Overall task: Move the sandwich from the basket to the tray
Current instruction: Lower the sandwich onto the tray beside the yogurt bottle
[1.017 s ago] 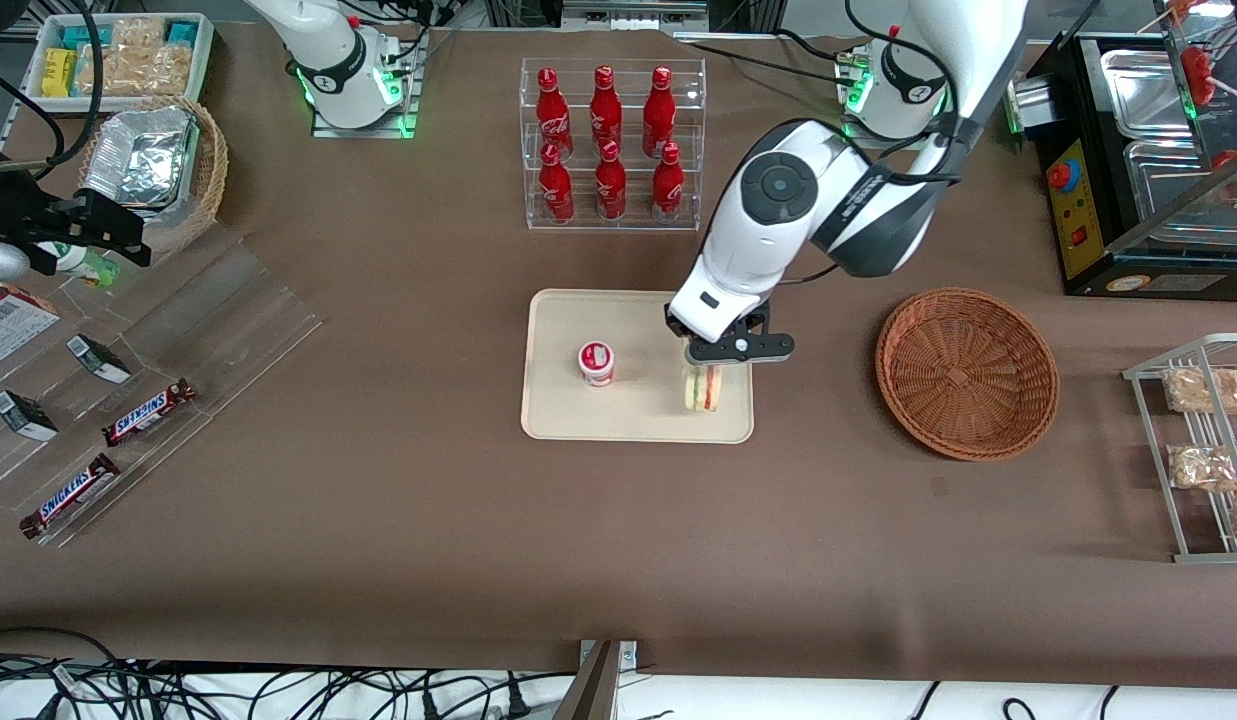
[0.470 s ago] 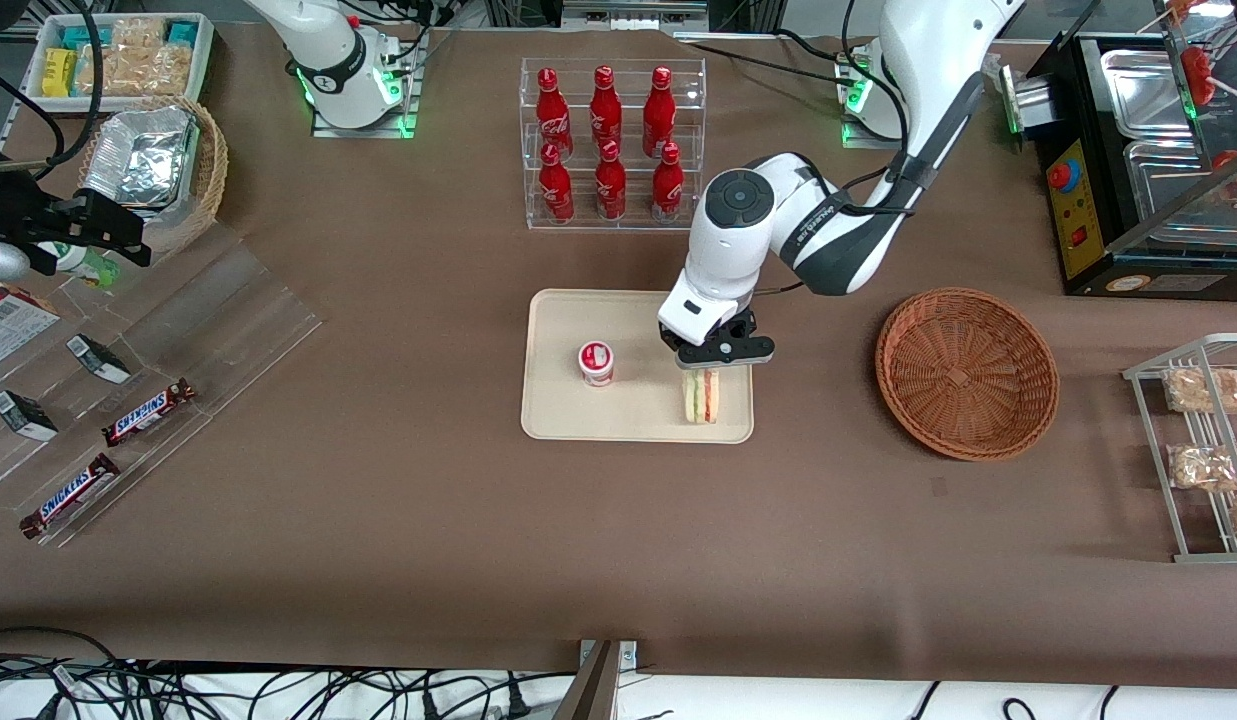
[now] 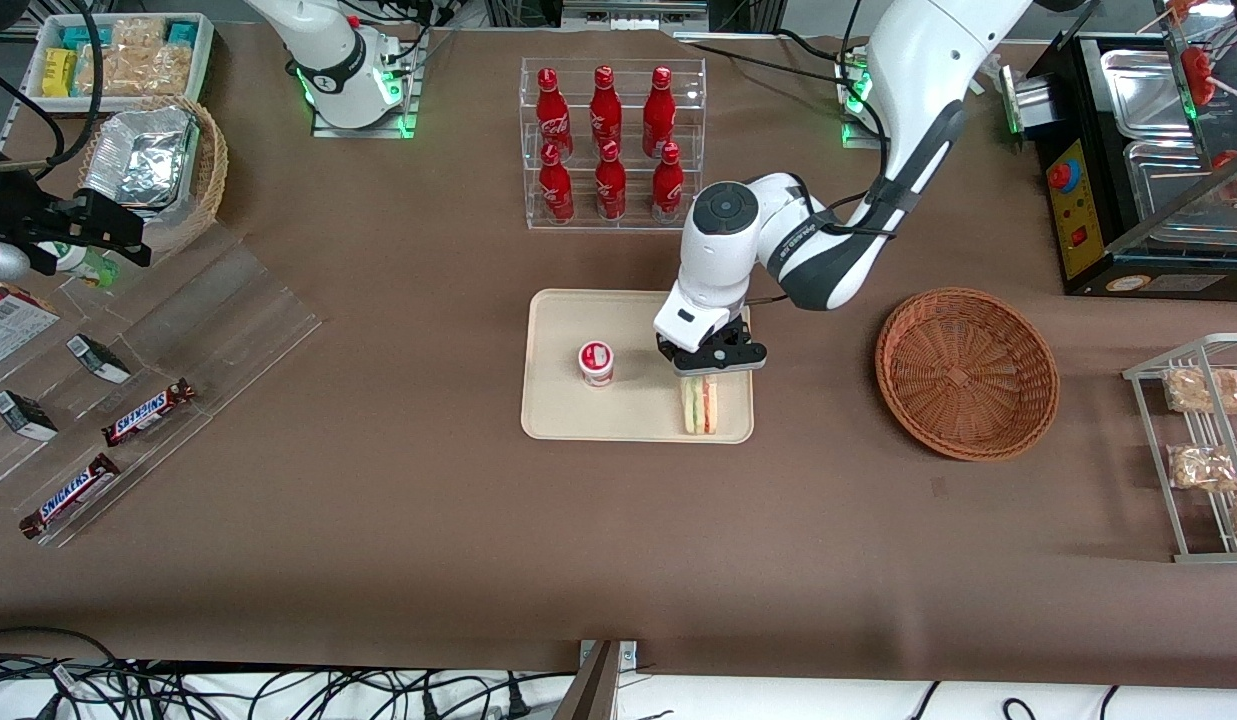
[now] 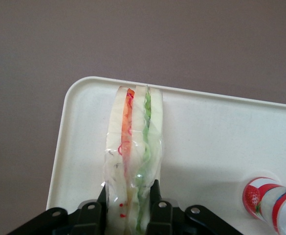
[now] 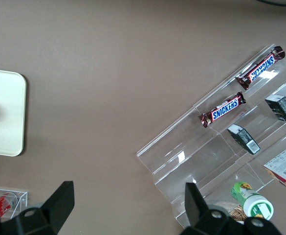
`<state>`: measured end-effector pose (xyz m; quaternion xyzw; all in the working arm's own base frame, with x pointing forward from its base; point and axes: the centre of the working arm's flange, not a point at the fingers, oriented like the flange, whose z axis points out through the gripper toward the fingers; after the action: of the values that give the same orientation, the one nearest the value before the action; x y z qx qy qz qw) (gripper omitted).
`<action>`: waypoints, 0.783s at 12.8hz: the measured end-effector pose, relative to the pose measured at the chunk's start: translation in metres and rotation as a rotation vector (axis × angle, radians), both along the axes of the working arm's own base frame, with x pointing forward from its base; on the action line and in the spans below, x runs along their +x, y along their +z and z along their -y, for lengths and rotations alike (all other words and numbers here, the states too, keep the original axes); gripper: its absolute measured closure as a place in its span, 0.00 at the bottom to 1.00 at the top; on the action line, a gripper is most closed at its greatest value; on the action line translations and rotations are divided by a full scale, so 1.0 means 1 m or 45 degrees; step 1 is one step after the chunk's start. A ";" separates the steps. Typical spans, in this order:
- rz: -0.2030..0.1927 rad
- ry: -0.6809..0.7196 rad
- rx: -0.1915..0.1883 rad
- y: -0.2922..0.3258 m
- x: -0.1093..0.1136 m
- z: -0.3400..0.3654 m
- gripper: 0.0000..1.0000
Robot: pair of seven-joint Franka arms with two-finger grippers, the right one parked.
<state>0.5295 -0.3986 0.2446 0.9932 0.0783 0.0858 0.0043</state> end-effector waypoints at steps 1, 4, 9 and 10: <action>-0.004 -0.003 0.001 -0.003 -0.002 0.002 0.67; -0.011 -0.005 0.003 -0.006 -0.003 0.003 0.67; -0.021 -0.004 0.005 -0.011 -0.004 0.003 0.31; -0.022 -0.004 0.005 -0.011 -0.004 0.003 0.20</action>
<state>0.5255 -0.4014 0.2331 0.9941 0.0764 0.0775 0.0017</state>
